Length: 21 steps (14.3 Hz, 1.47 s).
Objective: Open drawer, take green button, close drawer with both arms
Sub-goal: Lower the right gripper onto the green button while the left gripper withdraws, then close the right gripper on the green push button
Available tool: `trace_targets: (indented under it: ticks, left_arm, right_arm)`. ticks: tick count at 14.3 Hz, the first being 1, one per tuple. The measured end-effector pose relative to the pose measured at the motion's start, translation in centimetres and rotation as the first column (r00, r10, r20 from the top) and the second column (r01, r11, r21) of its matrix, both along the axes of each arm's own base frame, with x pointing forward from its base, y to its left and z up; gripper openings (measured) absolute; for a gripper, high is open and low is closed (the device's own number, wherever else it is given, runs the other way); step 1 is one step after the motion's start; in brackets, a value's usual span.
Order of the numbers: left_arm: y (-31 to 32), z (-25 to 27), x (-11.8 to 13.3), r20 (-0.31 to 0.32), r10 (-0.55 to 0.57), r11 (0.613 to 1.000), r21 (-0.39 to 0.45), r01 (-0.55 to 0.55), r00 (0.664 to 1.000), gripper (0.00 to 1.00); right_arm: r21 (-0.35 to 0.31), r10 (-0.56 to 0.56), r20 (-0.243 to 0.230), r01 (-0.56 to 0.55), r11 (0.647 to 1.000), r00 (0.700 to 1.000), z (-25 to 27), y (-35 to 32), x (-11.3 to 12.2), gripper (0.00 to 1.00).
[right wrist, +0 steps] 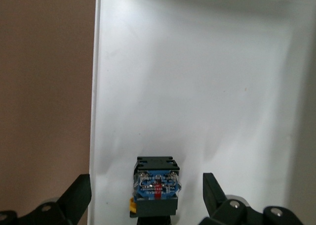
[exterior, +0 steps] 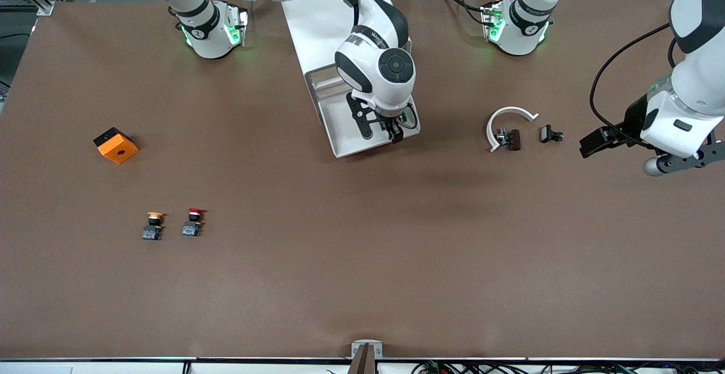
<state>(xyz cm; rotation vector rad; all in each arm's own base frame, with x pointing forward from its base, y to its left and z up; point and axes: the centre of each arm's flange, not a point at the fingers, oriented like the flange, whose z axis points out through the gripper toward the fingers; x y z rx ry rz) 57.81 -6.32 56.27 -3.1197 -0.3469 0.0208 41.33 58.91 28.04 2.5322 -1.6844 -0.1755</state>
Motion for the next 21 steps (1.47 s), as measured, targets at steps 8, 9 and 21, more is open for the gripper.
trace_targets:
  ticks: [8,9,21]
  left_arm:
    - [-0.3,0.0,-0.9,-0.005,-0.074,0.997,-0.005,0.073,0.997,1.0]
    - [-0.4,-0.2,-0.9,-0.009,-0.075,0.997,-0.005,0.075,0.997,1.0]
    - [-1.0,-1.8,-0.4,-0.03,-0.082,0.997,0.0,0.082,0.996,1.0]
  right_arm:
    - [-0.007,0.034,-0.008,-0.034,0.999,0.999,-1.1,0.3,-0.6,0.99]
    - [-0.009,0.036,-0.009,-0.036,0.999,0.999,-1.4,0.4,-0.7,0.96]
    - [0.019,0.033,0.017,-0.033,0.999,0.999,-0.9,0.9,-0.3,0.42]
